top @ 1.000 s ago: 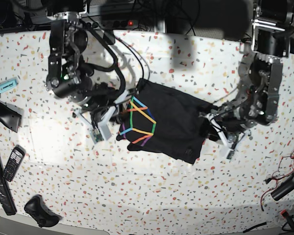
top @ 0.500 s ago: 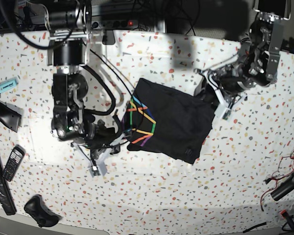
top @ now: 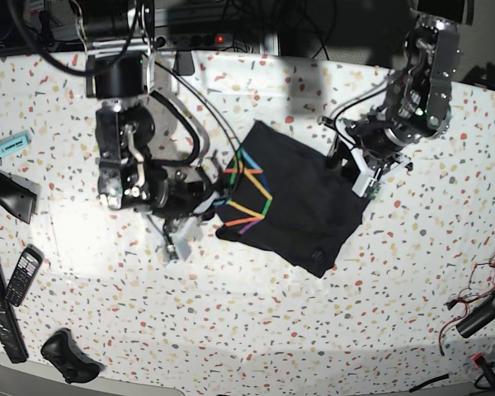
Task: Fold the T-shirt properly
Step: 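Fold the lifted shirt over with both grippers, exposing the rainbow print, then open both grippers and raise them off the folded shirt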
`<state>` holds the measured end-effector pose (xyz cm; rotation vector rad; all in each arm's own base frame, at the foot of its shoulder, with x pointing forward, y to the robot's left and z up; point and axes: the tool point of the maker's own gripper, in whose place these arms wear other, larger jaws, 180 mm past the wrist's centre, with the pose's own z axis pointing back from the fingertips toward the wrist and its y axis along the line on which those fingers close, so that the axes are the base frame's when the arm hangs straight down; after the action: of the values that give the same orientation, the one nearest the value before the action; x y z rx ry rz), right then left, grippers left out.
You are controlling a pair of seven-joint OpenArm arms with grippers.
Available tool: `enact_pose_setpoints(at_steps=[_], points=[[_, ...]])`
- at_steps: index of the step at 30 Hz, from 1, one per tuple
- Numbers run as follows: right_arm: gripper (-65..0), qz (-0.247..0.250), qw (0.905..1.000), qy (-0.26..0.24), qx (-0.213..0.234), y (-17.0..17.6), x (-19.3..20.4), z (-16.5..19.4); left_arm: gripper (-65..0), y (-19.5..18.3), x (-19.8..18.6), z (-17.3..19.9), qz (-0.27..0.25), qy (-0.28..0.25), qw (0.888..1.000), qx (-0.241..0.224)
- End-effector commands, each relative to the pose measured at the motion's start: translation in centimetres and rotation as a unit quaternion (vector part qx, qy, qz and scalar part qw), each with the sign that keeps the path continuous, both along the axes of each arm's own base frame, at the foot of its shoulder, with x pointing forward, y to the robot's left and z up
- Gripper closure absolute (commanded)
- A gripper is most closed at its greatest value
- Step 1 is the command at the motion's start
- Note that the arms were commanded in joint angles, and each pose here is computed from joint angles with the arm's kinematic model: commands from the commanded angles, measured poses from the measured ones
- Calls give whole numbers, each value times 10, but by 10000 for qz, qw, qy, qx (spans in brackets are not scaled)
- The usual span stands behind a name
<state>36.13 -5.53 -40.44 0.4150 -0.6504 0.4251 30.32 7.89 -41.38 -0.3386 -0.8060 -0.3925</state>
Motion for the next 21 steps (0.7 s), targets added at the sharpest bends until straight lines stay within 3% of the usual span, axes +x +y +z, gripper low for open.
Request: enact_pose_setpoints(at_steps=[1, 10, 18, 21], points=[[0, 161, 9996, -240, 43, 8, 3, 14, -187, 0, 13, 10, 30, -183, 9998, -57], [0, 930, 9947, -438, 69, 57, -68, 23, -187, 1, 28, 10, -25, -205, 9998, -68], [0, 960, 9948, -334, -79, 59, -100, 20, -186, 5, 37, 17, -29, -312, 9995, -27], [0, 697, 9965, -430, -138, 50, -104, 29, -156, 8, 35, 21, -83, -256, 9996, 83]])
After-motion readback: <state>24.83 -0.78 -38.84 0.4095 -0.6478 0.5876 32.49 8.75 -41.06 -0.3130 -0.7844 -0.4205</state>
